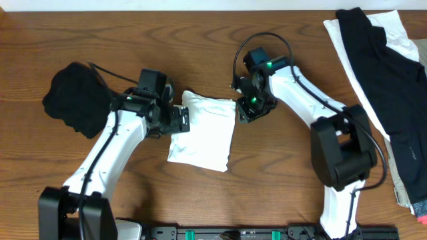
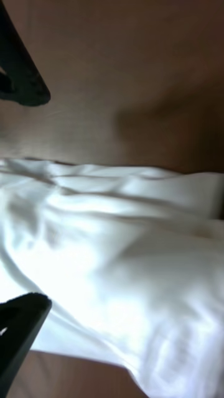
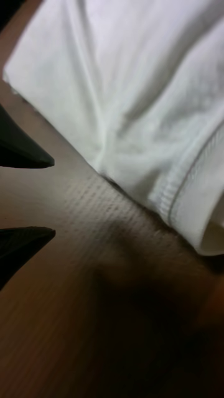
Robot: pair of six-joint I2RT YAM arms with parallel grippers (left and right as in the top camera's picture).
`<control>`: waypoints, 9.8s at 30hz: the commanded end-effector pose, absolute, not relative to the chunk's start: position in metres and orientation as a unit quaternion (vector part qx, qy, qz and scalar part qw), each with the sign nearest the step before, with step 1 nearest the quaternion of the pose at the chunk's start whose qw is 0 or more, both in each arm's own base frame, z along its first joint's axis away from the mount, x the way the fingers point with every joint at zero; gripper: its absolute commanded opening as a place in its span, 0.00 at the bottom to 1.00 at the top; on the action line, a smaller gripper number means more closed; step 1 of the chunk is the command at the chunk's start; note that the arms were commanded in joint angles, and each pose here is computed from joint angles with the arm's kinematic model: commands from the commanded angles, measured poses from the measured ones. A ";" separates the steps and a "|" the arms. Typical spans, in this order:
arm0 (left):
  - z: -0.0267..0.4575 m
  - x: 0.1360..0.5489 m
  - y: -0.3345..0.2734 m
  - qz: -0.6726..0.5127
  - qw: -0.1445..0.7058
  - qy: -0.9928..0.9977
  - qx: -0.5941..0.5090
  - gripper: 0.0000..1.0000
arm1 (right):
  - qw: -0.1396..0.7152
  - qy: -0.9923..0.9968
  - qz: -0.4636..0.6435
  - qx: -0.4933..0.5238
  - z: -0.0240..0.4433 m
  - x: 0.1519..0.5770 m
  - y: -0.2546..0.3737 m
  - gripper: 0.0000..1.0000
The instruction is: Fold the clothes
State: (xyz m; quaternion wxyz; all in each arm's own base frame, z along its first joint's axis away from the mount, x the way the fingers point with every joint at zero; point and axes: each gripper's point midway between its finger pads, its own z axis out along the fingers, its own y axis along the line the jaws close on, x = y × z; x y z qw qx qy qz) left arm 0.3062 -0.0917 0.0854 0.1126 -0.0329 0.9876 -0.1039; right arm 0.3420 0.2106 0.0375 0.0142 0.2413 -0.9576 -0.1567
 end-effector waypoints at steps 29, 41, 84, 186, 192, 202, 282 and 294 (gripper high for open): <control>0.004 0.349 -0.140 -0.267 0.070 0.961 0.022 0.06 | -0.034 -0.958 -0.150 0.241 0.108 0.336 0.192 0.31; 0.105 0.380 -0.013 -0.113 0.214 0.967 -0.080 0.06 | -0.021 -0.971 -0.132 0.199 0.122 0.331 0.152 0.27; 0.155 0.355 0.241 -0.011 0.368 0.839 -0.402 0.98 | 0.013 -0.977 -0.117 0.176 0.124 0.318 0.130 0.27; 0.238 0.233 -0.055 -0.087 0.452 0.886 0.063 0.98 | -0.472 -0.873 -0.066 -0.106 0.203 0.138 0.002 0.99; 0.238 0.233 -0.055 -0.087 0.452 0.885 0.064 0.98 | -0.536 -0.834 -0.073 -0.112 0.220 0.123 -0.001 0.99; 0.238 0.233 -0.055 -0.087 0.452 0.886 0.063 0.98 | -0.524 -0.841 -0.068 -0.118 0.206 0.130 -0.003 0.99; 0.238 0.233 -0.055 -0.087 0.452 0.885 0.063 0.98 | -0.680 -0.732 -0.039 -0.009 0.157 0.246 0.012 0.99; 0.237 0.217 -0.052 -0.090 0.478 0.872 0.063 0.98 | -0.680 -0.732 -0.039 -0.009 0.157 0.246 0.012 0.99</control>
